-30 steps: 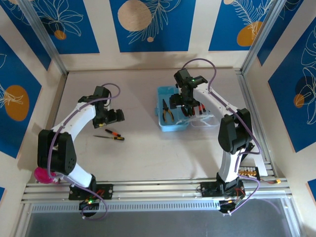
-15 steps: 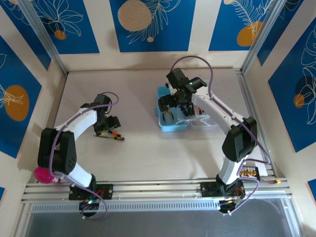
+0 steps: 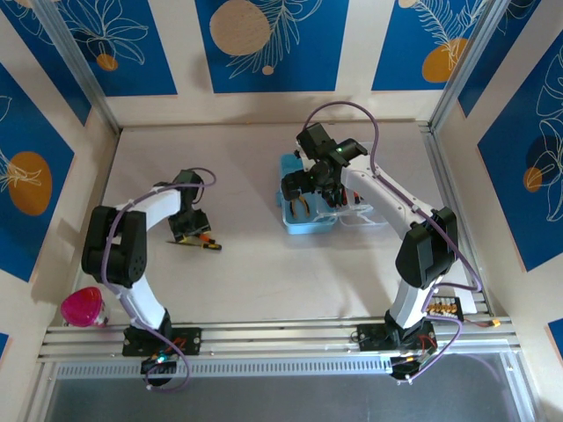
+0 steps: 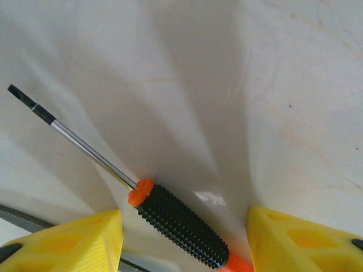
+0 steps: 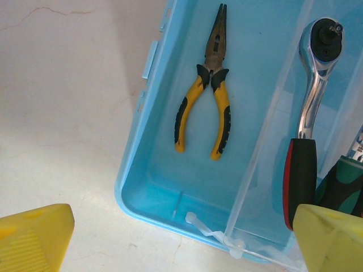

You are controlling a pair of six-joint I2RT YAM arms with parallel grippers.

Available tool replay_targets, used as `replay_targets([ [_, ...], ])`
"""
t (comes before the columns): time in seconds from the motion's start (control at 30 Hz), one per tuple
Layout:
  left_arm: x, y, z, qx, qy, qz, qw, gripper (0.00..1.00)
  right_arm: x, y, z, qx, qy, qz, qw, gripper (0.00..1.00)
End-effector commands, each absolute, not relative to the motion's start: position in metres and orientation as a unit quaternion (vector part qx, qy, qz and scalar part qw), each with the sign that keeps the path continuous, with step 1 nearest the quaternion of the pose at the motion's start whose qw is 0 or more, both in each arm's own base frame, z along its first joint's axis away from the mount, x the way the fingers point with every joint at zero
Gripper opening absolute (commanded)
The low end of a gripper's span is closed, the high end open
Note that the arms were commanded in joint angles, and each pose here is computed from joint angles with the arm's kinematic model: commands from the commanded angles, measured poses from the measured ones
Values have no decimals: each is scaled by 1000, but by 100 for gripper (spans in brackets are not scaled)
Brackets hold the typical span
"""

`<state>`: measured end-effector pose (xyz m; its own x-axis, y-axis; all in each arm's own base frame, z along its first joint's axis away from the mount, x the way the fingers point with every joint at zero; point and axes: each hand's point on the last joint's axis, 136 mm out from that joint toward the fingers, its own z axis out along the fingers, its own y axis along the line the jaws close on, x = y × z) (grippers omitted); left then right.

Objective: Pack the tool kit

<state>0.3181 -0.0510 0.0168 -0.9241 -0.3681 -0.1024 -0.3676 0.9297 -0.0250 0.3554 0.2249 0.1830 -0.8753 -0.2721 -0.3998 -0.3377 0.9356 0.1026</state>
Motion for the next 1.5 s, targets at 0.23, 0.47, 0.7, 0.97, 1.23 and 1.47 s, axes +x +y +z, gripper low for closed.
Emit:
replay_targets([
  [0.23,355,-66,9,-169,982,-47,75,31,345,215,184,-147,968,86,183,99],
  [0.47,357,-73,7,-160,982,-65,74,10,343,212,185,-144,969,84,182,99],
  [0.7,360,-79,21,-147,982,-84,85,0,342,212,190,-143,968,86,185,99],
  [0.97,375,-122,88,-104,965,-203,130,0,332,228,210,-143,957,160,193,99],
  [1.23,379,-223,215,13,879,-431,203,0,320,268,242,-154,920,293,210,99],
  [1.47,358,-294,291,89,806,-546,210,0,318,285,259,-155,899,345,220,97],
])
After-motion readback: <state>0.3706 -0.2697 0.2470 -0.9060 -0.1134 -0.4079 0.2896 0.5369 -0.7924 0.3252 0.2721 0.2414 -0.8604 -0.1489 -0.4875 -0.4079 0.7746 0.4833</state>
